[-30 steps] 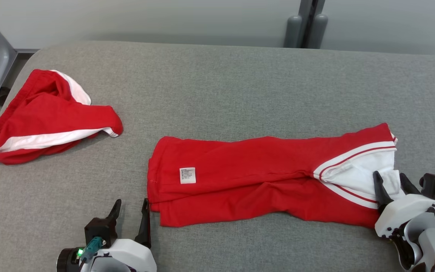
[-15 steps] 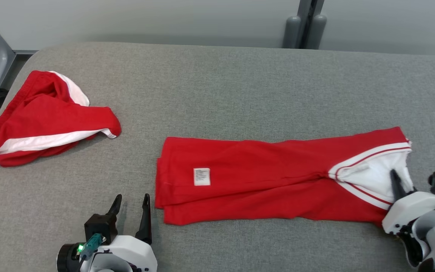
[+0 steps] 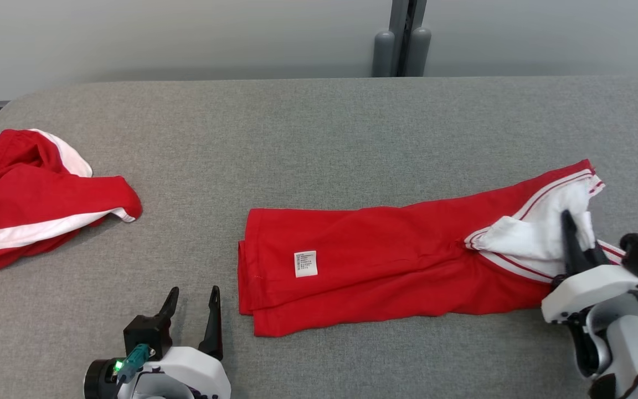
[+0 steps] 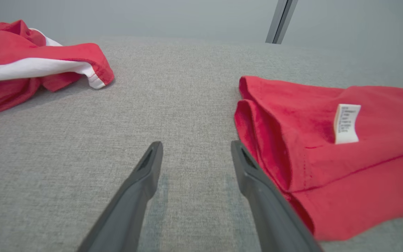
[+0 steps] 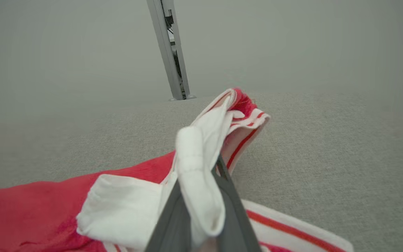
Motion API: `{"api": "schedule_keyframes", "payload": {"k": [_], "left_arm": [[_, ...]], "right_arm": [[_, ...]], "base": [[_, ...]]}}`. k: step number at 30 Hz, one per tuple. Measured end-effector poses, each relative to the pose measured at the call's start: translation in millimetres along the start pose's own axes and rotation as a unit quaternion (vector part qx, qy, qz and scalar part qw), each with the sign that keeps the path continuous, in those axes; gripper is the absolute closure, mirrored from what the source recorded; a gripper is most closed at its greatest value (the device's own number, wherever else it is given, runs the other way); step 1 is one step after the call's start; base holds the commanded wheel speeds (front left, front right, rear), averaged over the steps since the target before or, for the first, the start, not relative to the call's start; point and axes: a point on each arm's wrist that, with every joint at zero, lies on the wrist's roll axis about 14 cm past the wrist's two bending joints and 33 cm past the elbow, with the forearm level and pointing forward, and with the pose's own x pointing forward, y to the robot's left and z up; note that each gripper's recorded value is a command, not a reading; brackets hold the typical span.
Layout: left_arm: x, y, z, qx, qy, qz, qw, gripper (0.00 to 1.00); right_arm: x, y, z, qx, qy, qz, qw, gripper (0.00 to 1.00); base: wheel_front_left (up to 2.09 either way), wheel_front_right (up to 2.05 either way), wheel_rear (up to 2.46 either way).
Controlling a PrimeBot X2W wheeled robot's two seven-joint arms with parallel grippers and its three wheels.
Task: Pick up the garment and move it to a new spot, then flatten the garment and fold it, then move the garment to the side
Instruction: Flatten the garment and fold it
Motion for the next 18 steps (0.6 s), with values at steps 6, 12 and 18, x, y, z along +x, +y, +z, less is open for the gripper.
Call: {"api": "schedule_keyframes", "payload": {"k": [6,12,18], "left_arm": [[-1,-4,0,-0.004,0.000,-0.006,1.000,0.00],[-7,-2,1,-0.007,-0.002,-0.002,1.000,0.00],[-20,16,3,-0.012,-0.008,0.026,1.000,0.00]], "right_arm": [[-7,55,-2,0.006,-0.006,0.076,0.997,1.00],[-18,136,-15,0.015,0.014,0.188,0.982,1.00],[-31,205,-31,0.017,0.046,0.283,0.958,1.00]], "base": [[0.00,0.00,0.00],[0.00,0.00,0.00],[0.00,0.00,0.00]]}}
